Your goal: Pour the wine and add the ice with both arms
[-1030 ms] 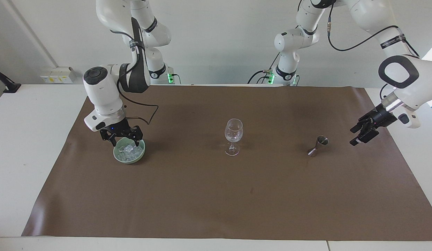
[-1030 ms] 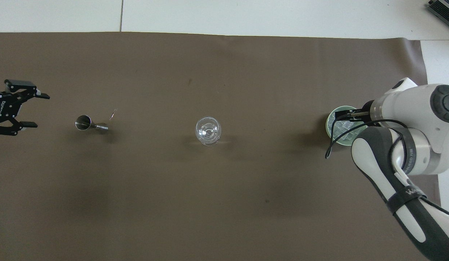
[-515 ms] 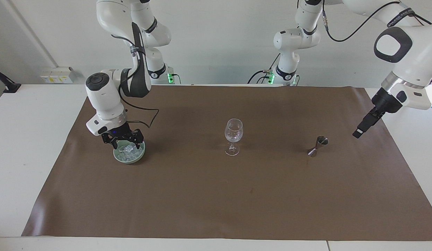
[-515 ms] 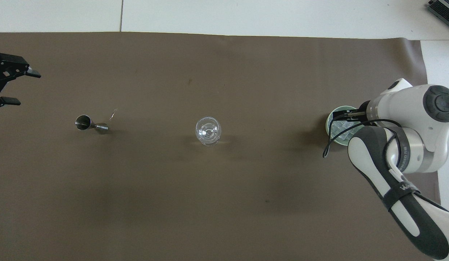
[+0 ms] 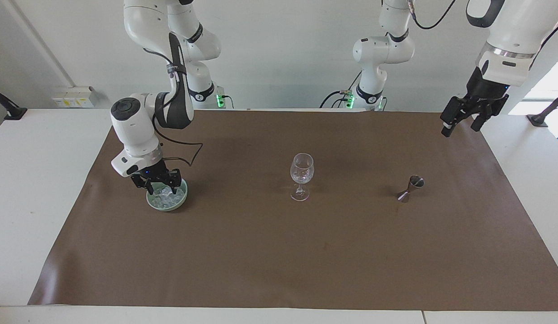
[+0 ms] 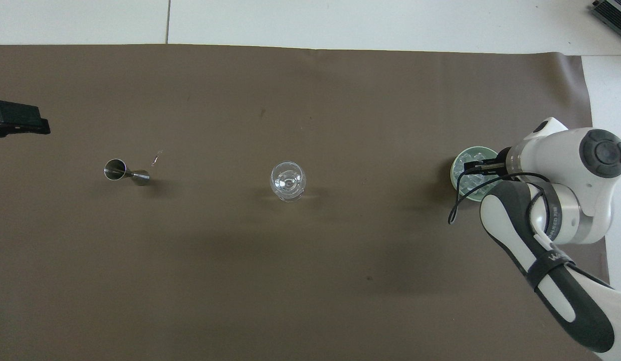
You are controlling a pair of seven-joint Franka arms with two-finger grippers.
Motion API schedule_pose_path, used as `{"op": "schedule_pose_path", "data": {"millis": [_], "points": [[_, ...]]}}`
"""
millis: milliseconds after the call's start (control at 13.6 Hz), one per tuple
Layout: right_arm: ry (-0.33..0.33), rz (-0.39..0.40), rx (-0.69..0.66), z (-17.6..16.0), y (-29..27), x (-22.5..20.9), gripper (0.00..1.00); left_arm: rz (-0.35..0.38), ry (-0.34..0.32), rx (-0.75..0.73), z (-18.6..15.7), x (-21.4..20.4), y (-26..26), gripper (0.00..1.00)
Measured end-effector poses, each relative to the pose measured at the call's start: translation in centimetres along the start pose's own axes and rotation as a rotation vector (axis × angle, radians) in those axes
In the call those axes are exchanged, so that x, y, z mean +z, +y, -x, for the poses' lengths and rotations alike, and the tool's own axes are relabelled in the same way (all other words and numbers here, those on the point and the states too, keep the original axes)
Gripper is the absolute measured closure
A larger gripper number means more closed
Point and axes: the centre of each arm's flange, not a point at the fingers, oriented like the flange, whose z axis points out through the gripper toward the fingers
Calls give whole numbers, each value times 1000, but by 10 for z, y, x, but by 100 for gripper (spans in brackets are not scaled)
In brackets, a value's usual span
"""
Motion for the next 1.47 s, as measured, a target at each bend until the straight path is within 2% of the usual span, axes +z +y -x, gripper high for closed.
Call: {"op": "schedule_pose_path", "data": {"millis": [74,221,294,441,588,809,956,1177,1471], "points": [[-2,0,4,0,0,1,24,-3,-16,20,3,-4,-2,0],[-4,0,17,1,0,2,37,-8,-44,76,5,-11,-8,0],[-5,0,18,1,-1,3,37,-10,-59,93,7,-13,-11,0],[-8,0,23,2,-1,4,48,-14,-95,114,10,-12,-13,0],[-12,0,29,2,-1,6,48,-20,-150,136,16,-9,-13,0],[-14,0,38,3,-1,7,50,-22,-183,149,19,-12,-12,0],[-14,0,41,3,-1,7,71,-23,-196,155,20,-12,-13,0],[-13,0,42,3,-1,7,78,-20,-193,163,19,-11,-12,0],[-13,-1,40,-1,-2,0,78,-21,-207,164,20,-6,-12,0]]}}
